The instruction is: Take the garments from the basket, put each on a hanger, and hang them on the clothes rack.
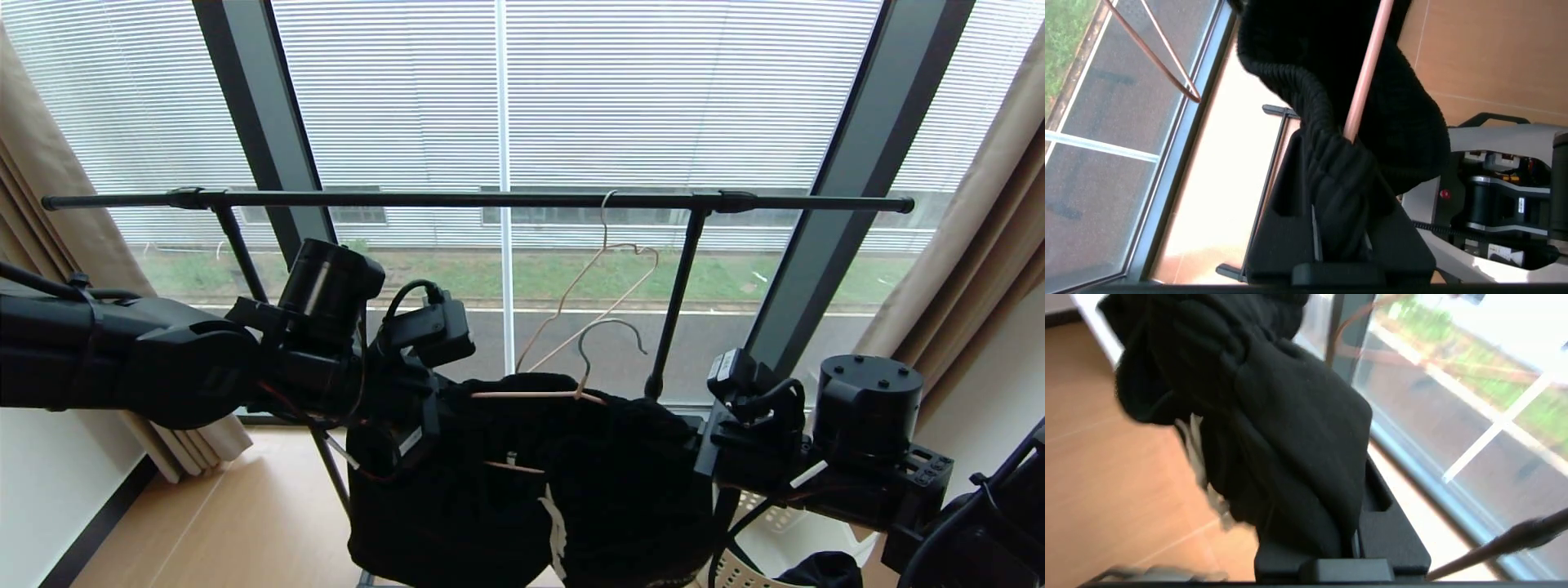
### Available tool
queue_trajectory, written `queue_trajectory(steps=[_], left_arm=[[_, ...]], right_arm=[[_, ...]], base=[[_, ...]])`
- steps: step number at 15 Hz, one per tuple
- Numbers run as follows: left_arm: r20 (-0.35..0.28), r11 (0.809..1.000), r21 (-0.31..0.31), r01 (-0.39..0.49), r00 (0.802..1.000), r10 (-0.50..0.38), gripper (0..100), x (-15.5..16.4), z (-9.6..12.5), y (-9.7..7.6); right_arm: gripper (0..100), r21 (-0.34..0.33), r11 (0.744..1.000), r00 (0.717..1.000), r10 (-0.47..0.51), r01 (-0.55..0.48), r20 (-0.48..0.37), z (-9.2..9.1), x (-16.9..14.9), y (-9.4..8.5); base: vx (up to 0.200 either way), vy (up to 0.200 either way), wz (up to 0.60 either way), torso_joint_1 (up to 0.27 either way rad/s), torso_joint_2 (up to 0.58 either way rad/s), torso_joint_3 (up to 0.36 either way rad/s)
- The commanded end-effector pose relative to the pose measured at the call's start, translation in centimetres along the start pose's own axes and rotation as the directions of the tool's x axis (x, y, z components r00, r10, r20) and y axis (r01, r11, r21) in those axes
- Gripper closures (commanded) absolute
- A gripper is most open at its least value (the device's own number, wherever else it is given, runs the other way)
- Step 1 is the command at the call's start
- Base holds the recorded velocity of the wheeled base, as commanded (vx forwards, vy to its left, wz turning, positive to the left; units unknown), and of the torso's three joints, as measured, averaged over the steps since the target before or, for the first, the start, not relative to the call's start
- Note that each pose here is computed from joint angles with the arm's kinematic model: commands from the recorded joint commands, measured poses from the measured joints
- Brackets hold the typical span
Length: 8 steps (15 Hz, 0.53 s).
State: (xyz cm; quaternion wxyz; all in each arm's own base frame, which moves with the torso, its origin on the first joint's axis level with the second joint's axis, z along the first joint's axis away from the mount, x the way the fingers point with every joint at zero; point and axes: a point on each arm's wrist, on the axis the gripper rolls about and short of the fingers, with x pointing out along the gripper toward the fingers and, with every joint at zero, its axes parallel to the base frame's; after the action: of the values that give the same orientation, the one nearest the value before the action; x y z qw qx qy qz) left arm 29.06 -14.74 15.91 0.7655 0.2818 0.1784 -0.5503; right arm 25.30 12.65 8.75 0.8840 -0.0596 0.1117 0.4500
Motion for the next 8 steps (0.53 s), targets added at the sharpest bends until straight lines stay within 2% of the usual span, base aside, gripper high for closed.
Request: queue_trajectory(steps=[1, 6, 8], left_arm=[[0.001, 1.0, -0.002, -0.011, 1.0, 0.011, 100, -0.3, -0.1, 0.2], [0.008, 1.0, -0.004, -0.019, 1.0, 0.019, 100, -0.7, -0.1, 0.4], [0.01, 0.999, -0.01, -0.035, 0.999, 0.035, 100, -1.2, -0.2, 0.6]], right_arm=[[0, -0.02, 1.0, 0.999, -0.004, 0.005, 0.034, 1.1, -0.7, 0.1], [0, -0.036, 0.999, 1.0, -0.012, 0.013, 0.02, 0.7, -0.8, -0.4], [0, -0.068, 0.997, 0.999, 0.025, -0.024, 0.021, 0.1, -1.4, -1.6]], base=[[0.0, 0.0, 0.0, 0.0, 0.0, 0.0], [0.0, 0.0, 0.0, 0.0, 0.0, 0.0], [0.0, 0.0, 0.0, 0.0, 0.0, 0.0]])
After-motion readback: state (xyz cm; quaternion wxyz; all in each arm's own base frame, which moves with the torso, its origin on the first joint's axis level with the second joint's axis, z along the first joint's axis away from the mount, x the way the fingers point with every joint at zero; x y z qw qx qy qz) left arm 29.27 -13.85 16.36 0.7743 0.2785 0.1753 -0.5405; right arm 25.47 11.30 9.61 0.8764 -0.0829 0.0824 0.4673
